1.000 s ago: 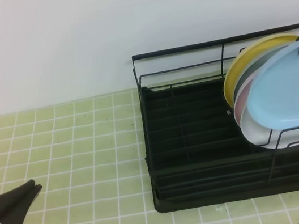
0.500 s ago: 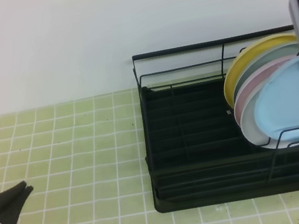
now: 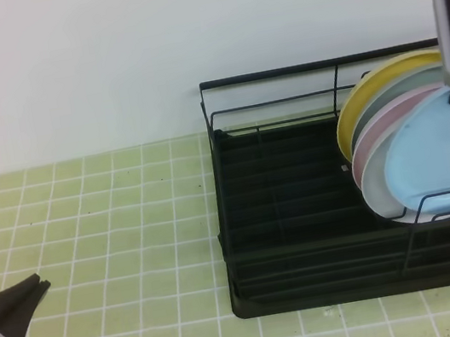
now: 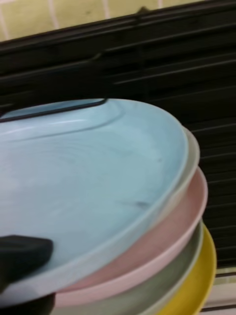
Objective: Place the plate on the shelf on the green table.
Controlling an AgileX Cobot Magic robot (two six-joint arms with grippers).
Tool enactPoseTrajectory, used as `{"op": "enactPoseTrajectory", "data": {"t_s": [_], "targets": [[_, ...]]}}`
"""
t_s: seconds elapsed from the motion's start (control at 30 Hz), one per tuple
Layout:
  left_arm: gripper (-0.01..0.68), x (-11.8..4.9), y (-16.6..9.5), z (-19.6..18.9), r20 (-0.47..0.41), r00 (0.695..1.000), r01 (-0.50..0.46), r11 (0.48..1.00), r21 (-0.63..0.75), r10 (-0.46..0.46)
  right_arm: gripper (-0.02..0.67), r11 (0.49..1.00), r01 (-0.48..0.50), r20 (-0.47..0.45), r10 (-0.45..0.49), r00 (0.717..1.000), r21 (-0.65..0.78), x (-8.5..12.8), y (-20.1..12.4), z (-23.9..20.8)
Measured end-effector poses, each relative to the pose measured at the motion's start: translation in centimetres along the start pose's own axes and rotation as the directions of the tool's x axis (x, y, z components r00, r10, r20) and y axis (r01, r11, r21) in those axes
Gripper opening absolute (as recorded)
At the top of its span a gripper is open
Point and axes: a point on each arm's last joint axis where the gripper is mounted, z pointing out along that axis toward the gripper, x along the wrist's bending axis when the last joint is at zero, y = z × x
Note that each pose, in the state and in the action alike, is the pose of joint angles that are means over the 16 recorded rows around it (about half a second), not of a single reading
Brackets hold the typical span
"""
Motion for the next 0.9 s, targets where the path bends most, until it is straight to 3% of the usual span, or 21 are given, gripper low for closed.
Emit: {"op": "enactPoseTrajectory", "data": {"t_s": [0.57,0.9], "targets": [[-0.001,0.0,-0.1,0.0,-0.003,1.0,0.022,1.0,0.008,-0.022,0.341,0.996,-0.089,-0.023,0.089,0.996,-0.02,0.1,0.1,0.5],[-0.001,0.0,-0.4,0.1,-0.007,1.0,0.012,1.0,0.023,-0.012,0.405,0.99,-0.138,-0.12,0.139,0.983,0.016,0.7,-0.2,1.7]]}}
